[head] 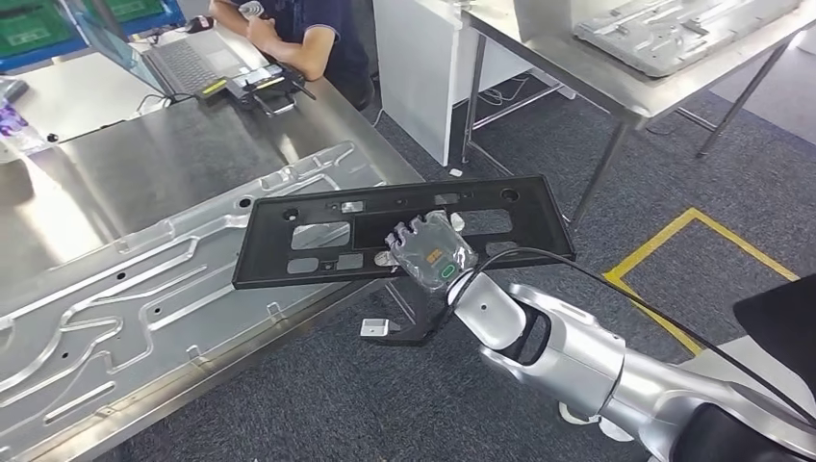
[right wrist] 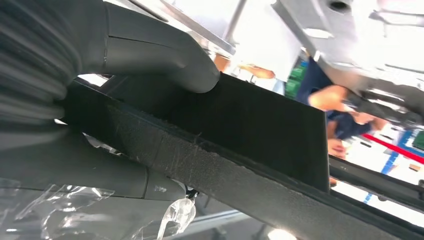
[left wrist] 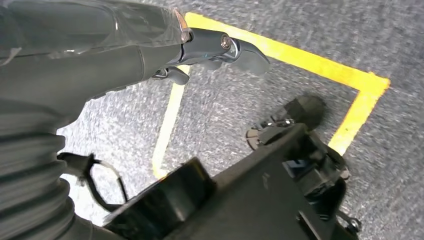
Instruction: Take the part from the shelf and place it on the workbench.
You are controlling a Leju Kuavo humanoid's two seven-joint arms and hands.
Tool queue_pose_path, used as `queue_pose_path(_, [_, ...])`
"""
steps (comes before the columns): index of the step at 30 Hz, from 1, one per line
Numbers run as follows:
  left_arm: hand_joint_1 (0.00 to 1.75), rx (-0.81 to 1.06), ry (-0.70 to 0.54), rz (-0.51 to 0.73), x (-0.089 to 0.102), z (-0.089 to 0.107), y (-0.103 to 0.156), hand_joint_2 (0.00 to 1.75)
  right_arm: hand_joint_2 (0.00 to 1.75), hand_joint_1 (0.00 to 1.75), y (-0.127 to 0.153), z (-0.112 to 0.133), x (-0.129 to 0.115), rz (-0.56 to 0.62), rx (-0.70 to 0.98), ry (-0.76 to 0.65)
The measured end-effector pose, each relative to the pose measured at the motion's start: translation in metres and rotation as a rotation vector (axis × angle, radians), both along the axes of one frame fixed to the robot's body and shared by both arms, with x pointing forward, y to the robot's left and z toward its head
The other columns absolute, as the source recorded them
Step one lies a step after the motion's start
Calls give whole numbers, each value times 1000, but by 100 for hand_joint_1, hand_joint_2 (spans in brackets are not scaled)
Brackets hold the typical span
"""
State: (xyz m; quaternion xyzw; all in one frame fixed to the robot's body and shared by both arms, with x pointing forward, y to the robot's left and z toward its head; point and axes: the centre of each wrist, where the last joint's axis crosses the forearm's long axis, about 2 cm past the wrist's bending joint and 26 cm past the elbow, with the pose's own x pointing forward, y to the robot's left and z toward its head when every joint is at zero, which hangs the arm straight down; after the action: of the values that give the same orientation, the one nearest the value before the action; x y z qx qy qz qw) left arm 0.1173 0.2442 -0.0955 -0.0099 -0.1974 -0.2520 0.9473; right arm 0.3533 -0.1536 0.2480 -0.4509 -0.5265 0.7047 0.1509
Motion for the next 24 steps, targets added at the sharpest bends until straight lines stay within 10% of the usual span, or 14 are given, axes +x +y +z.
queue_pose_path(24, [0, -7, -5, 0, 2, 1, -9, 175, 175, 175, -2, 4, 1, 13, -15, 3])
